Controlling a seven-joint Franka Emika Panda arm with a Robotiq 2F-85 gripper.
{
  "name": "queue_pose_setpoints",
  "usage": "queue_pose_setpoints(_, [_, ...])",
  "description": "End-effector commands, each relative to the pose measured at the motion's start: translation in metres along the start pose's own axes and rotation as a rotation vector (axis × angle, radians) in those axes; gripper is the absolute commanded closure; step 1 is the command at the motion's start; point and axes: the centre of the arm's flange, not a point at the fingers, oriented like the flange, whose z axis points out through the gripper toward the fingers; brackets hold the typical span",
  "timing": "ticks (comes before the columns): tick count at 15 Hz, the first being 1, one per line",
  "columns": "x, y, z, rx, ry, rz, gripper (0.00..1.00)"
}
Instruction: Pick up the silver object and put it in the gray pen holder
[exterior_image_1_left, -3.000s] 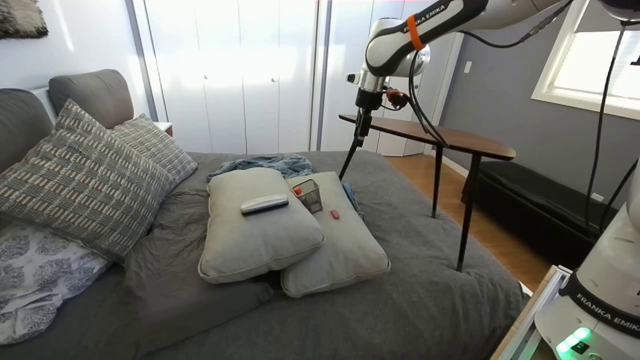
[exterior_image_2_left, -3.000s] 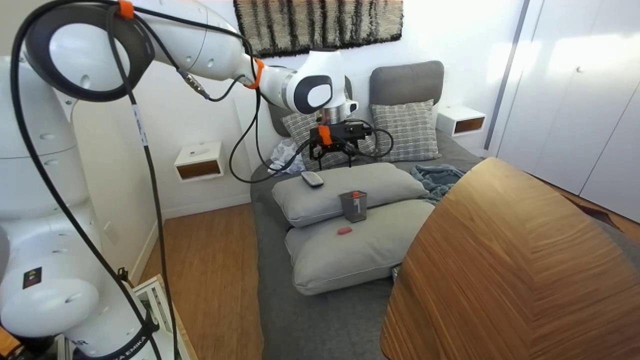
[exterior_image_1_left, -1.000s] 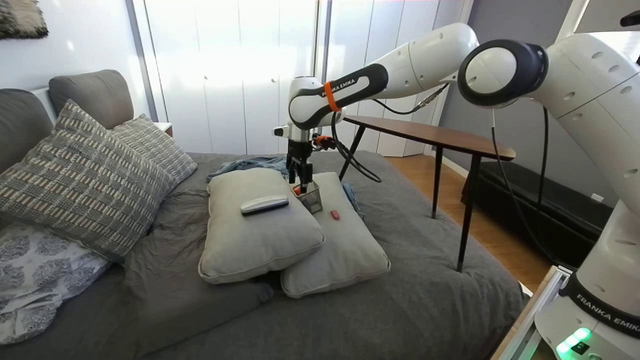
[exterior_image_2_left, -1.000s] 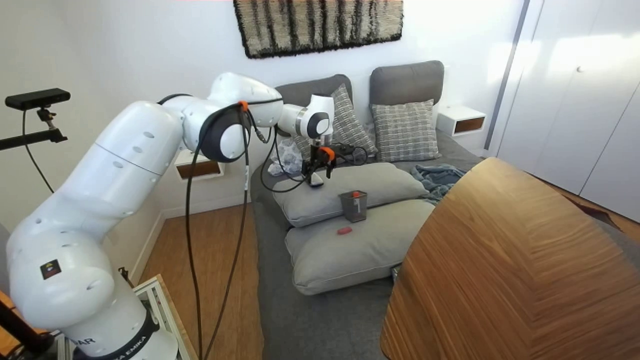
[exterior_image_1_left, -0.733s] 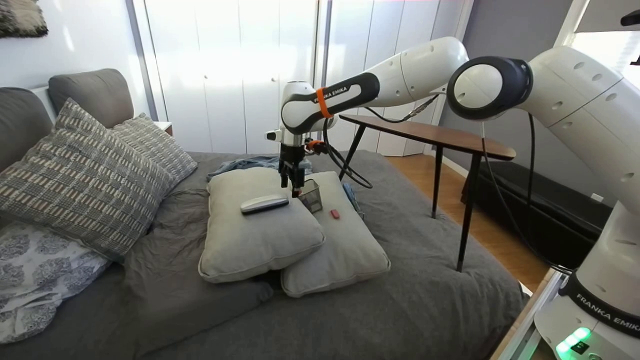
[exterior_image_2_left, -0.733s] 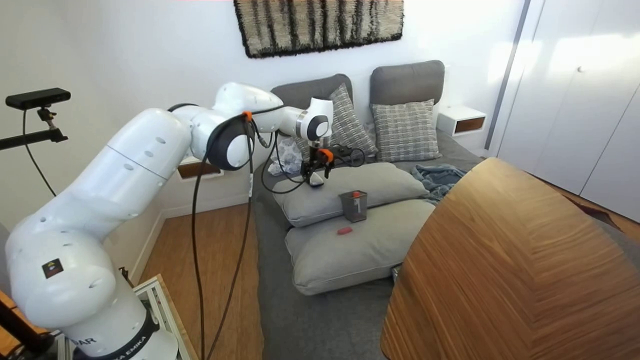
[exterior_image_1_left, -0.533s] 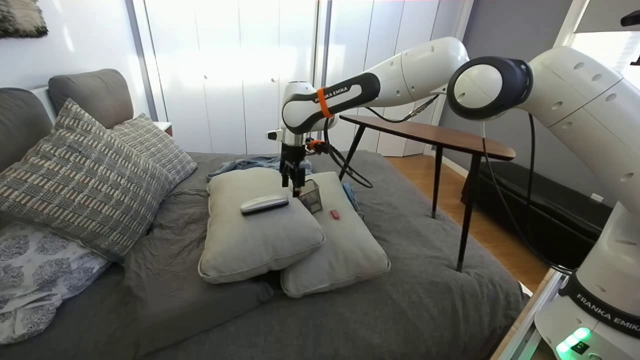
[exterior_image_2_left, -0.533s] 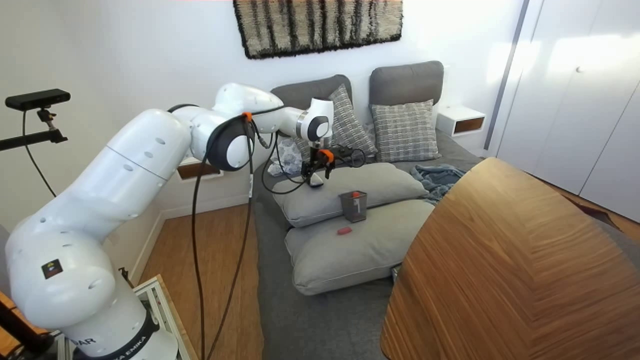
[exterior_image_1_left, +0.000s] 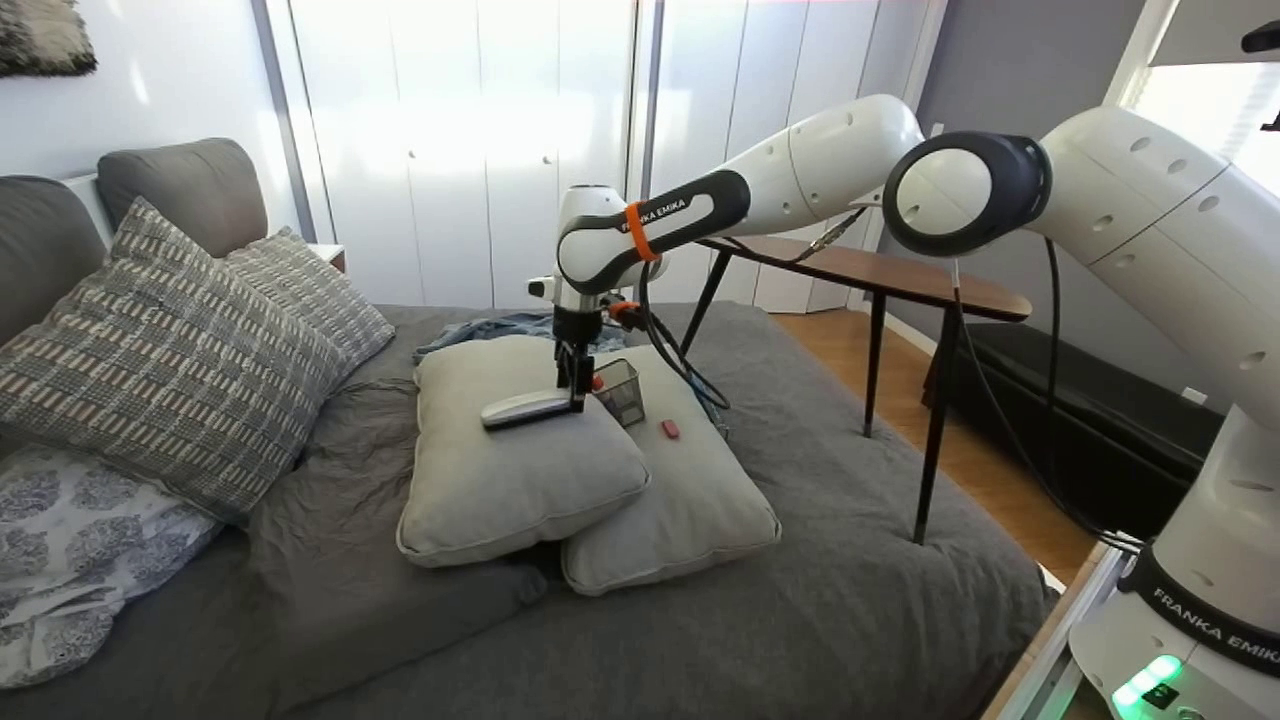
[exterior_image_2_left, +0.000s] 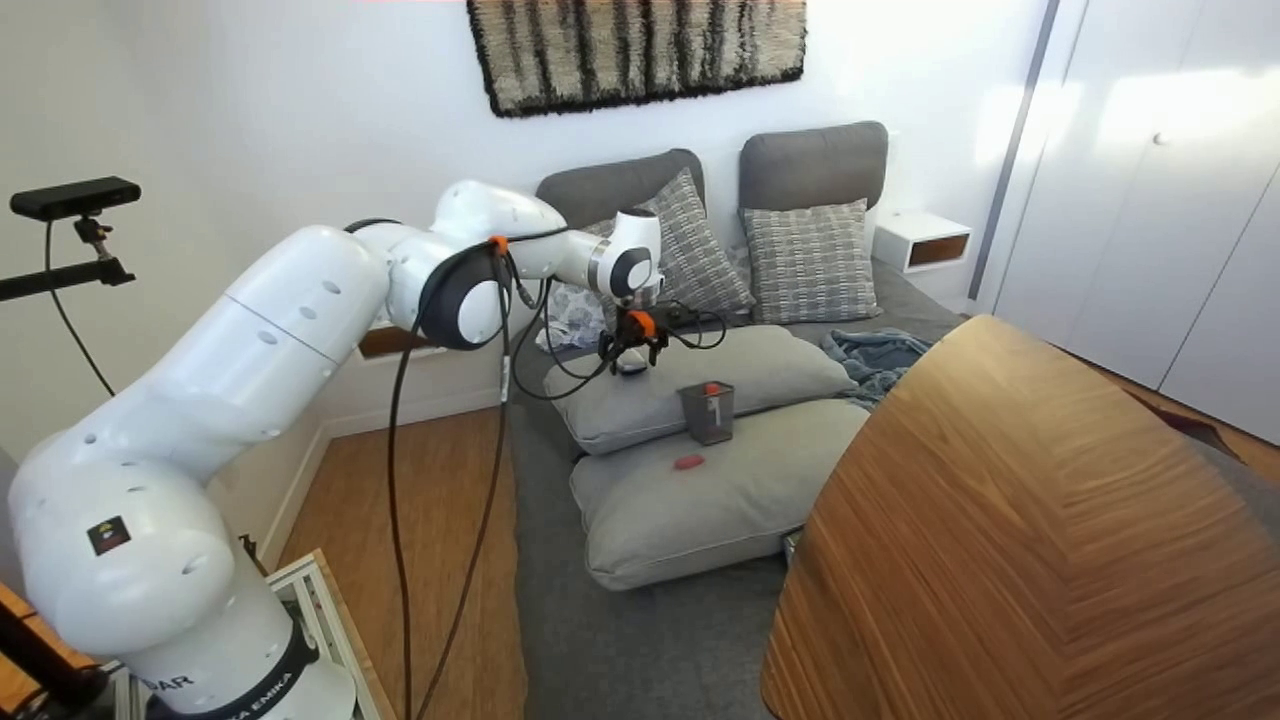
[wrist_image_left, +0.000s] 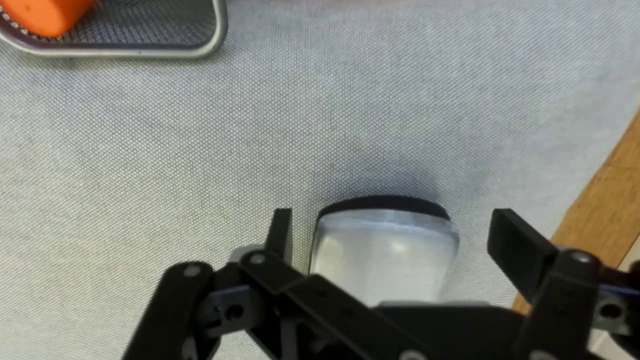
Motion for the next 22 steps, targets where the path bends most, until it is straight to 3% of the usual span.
queue_pose_setpoints(1, [0.013,0.006,0.009,-0.042,0.006,0.048,0.27])
queue_pose_setpoints(5, [0.015,0.003,0.006,-0.044,-0.018,0.059,0.56])
queue_pose_setpoints(8, [0.01,-0.004,-0.014,-0.064,-0.084,0.041,0.57])
queue_pose_setpoints(15, [-0.035,-0.028,-0.101,-0.153,-0.435,0.028,0.57])
queue_pose_setpoints(19, [-0.062,-0.037,-0.132,-0.121,-0.643,0.056,0.57])
queue_pose_setpoints(22, [-0.074,-0.033,-0.134,-0.098,-0.798,0.097,0.57])
